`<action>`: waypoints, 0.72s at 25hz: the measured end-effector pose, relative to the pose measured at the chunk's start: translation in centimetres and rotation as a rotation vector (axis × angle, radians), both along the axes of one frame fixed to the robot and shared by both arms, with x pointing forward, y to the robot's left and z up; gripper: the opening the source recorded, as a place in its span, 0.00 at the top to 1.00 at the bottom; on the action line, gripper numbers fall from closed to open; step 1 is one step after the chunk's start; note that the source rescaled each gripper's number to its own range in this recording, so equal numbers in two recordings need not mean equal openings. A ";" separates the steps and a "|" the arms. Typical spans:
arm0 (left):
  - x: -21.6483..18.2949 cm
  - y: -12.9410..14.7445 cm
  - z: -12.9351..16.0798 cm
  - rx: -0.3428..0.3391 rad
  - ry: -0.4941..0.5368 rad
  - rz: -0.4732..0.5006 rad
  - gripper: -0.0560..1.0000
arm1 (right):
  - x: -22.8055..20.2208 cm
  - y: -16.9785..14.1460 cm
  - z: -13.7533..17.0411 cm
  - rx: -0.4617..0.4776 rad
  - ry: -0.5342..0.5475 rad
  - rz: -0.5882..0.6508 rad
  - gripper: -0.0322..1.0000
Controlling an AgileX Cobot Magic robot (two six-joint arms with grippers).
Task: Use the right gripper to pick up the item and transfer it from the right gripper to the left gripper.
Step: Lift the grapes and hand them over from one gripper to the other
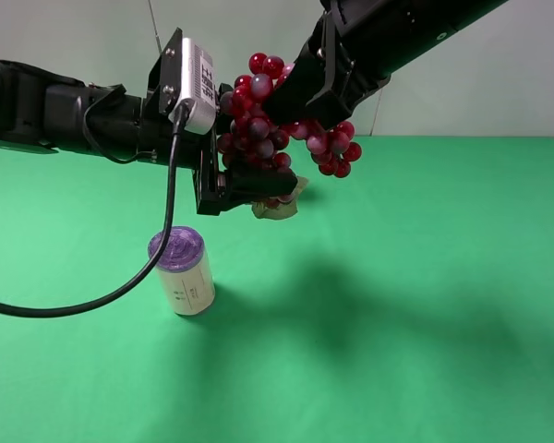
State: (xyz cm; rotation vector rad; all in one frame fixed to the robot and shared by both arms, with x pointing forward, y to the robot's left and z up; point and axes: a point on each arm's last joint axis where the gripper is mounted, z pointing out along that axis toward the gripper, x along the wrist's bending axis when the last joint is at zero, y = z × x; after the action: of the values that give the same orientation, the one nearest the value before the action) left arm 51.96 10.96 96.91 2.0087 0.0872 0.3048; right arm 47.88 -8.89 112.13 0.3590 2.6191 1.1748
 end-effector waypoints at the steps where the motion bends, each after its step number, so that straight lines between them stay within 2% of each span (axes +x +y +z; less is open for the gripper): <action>1: 0.0 0.0 0.0 0.000 0.000 0.000 0.42 | 0.0 0.0 0.0 0.000 0.000 0.000 0.97; 2: 0.0 0.0 0.0 0.000 0.000 0.000 0.51 | 0.0 0.0 0.0 0.000 0.001 0.000 0.97; 4: 0.0 0.0 0.0 0.000 -0.001 0.000 0.81 | 0.0 0.0 0.0 -0.001 0.000 0.001 0.97; 5: 0.0 0.0 0.0 0.001 -0.002 -0.001 0.93 | 0.0 0.0 0.0 -0.002 0.000 0.001 0.97; 18: 0.1 0.0 0.0 0.008 -0.006 0.006 0.93 | 0.0 0.0 0.0 -0.004 -0.002 0.001 0.97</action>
State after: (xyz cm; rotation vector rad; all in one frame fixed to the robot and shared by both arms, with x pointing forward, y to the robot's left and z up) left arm 52.05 11.00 96.88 2.0160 0.0877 0.3157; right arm 47.88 -8.91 112.11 0.3561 2.6198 1.1700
